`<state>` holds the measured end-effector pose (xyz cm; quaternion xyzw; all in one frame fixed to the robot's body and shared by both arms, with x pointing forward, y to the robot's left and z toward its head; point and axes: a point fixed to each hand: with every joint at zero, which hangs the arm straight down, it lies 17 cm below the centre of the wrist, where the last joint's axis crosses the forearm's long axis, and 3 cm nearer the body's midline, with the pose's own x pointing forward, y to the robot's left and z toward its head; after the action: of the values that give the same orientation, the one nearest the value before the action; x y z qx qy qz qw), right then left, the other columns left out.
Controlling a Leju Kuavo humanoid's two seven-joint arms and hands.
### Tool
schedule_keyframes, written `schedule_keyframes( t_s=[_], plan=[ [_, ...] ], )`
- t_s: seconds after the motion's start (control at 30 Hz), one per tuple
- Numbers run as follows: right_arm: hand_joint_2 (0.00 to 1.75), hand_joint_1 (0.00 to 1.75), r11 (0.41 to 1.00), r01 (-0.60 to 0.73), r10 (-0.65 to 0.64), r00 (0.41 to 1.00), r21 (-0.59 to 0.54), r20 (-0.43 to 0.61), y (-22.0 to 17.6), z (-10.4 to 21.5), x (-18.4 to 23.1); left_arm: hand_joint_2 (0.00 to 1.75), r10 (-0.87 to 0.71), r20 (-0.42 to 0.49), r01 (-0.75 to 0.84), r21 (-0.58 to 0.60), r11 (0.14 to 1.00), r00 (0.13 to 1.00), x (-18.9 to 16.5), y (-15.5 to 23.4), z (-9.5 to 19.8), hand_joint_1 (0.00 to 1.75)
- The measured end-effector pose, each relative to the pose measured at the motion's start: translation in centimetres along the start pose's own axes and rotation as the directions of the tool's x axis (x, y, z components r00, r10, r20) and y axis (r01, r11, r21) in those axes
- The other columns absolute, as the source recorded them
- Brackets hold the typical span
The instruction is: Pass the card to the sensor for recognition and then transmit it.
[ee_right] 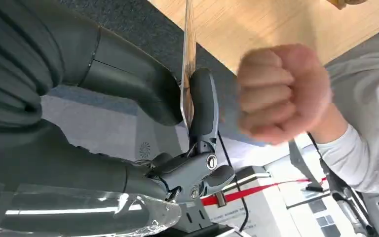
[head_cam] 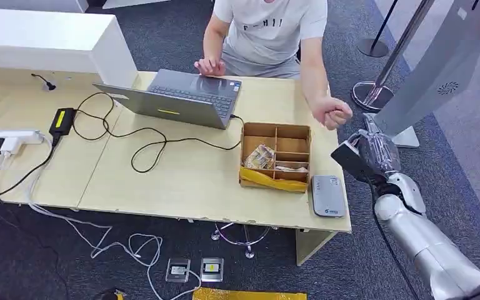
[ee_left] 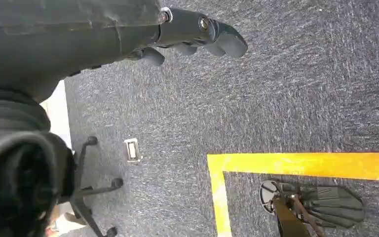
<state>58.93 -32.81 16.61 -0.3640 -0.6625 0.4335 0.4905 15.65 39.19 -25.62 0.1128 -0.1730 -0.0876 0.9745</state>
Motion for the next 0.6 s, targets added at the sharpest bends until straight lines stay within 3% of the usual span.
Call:
schedule_keyframes(
  t_s=[0.6],
  plan=[
    [1.75,1.75,0.997,0.074,-0.072,0.996,0.039,-0.046,3.2,2.1,-1.3,0.00,0.041,-0.034,-0.040,0.009,0.999,0.999,-0.5,0.2,0.0,0.00]
  ],
)
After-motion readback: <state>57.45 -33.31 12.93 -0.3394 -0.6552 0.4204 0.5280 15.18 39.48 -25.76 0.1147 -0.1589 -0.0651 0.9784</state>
